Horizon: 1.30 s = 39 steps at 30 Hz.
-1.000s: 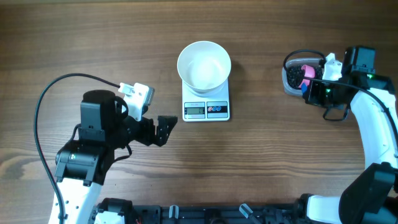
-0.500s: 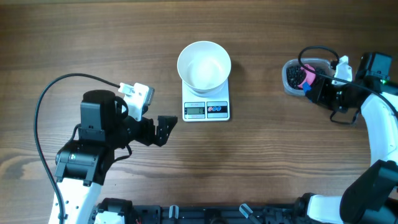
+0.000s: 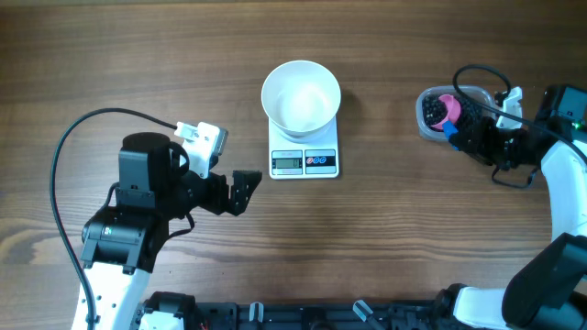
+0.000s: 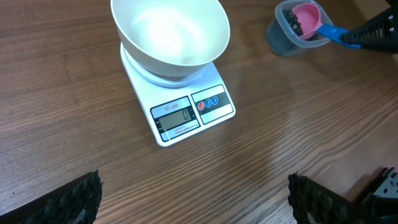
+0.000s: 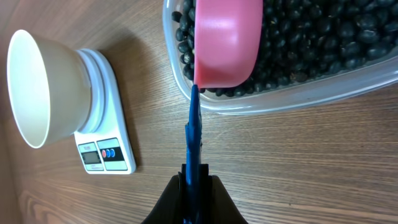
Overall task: Scoop item into bowl and weigh 150g on scale
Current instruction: 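Scoop black beans from the tub with the right gripper, then carry the filled scoop left over the white bowl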
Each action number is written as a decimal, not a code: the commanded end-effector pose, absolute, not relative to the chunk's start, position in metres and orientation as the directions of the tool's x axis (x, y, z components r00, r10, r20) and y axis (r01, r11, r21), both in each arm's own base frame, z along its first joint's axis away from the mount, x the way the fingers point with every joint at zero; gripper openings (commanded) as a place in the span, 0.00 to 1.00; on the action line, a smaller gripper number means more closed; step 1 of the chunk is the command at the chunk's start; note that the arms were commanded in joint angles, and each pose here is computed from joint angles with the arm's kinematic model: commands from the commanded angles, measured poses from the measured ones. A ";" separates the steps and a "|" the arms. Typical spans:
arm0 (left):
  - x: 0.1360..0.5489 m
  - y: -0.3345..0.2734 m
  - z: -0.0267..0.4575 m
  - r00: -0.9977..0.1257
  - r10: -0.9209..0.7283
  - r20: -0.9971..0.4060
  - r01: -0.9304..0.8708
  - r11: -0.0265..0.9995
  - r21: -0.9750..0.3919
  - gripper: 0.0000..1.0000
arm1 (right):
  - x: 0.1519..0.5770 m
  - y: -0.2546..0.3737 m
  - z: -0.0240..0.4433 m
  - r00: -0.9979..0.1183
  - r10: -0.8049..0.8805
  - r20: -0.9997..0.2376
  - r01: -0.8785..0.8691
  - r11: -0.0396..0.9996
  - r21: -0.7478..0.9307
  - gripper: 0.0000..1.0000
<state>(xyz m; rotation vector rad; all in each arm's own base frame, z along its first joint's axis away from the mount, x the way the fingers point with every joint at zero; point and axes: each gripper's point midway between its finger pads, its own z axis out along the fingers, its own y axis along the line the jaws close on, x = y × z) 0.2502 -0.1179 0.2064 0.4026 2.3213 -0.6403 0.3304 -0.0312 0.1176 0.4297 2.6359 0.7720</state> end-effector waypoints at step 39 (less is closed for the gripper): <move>0.249 -0.122 0.208 -0.713 0.114 -0.691 0.463 0.818 -0.342 1.00 | 0.332 -0.025 0.208 -0.803 0.590 -0.085 0.060 0.222 0.973 0.04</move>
